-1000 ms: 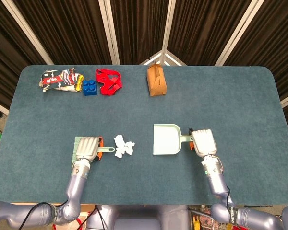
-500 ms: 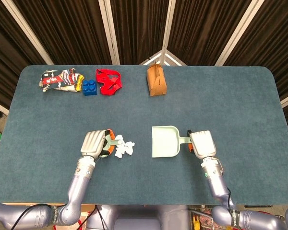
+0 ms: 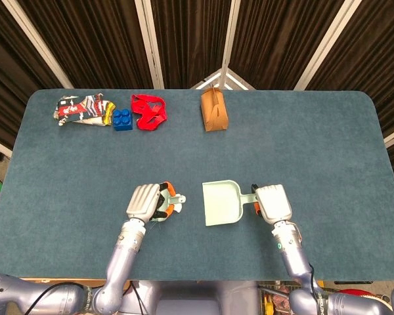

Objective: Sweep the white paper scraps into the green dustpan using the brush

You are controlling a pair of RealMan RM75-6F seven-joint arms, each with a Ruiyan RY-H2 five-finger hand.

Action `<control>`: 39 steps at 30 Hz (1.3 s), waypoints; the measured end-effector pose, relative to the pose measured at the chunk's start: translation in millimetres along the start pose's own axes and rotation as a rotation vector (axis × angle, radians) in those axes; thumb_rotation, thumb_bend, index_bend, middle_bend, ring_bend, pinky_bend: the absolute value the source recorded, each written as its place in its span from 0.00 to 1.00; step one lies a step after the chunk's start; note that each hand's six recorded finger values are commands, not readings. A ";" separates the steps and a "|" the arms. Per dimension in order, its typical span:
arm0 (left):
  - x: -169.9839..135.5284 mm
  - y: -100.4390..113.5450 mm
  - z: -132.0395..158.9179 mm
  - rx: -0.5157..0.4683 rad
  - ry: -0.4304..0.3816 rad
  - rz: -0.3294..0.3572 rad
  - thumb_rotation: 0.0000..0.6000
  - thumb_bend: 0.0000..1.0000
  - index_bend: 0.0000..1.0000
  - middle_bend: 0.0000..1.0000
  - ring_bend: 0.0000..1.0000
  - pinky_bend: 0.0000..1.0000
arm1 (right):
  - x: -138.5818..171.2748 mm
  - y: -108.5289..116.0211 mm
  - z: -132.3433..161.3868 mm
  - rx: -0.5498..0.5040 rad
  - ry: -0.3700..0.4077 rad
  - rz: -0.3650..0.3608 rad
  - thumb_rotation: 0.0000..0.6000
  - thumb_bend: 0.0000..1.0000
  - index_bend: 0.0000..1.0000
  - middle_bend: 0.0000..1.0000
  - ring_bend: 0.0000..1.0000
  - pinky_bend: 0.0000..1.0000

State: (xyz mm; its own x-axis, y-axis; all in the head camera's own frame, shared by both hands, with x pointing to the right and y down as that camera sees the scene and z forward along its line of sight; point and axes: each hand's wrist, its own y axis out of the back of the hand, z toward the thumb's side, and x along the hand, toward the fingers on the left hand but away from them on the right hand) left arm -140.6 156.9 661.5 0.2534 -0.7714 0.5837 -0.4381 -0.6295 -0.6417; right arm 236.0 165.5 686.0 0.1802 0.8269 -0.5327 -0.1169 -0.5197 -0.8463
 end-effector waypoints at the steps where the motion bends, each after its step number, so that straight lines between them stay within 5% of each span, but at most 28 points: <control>1: 0.6 -1.4 1.3 -0.004 -0.002 0.000 1.00 0.67 0.80 1.00 1.00 1.00 | 0.2 0.0 -0.6 0.001 0.000 0.001 1.00 0.48 0.55 0.90 0.89 0.89; 13: 11.3 -19.8 46.1 -0.075 -0.098 0.009 1.00 0.67 0.80 1.00 1.00 1.00 | 2.6 1.6 -7.4 0.001 0.002 0.006 1.00 0.48 0.55 0.90 0.89 0.89; 20: 11.3 -16.6 74.7 -0.141 -0.176 0.044 1.00 0.67 0.80 1.00 1.00 1.00 | -1.9 -1.3 17.4 0.001 0.008 0.008 1.00 0.48 0.55 0.90 0.89 0.89; 32: 2.1 29.2 78.6 -0.188 -0.235 0.108 1.00 0.67 0.80 1.00 1.00 1.00 | 0.3 -3.3 20.2 0.001 0.007 0.012 1.00 0.48 0.55 0.90 0.89 0.89; 39: 6.9 62.3 57.7 -0.101 -0.213 0.142 1.00 0.67 0.80 1.00 1.00 1.00 | 0.7 -5.0 20.5 0.003 0.005 0.014 1.00 0.48 0.55 0.90 0.89 0.89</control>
State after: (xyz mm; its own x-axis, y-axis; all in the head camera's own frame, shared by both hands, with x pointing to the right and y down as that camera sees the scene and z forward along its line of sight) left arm -116.4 107.0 596.9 0.3546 -0.8601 0.3667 -0.5636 -0.5095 -0.6502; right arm 216.7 173.1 689.9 0.1835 0.8182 -0.5448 -0.1220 -0.5310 -0.8386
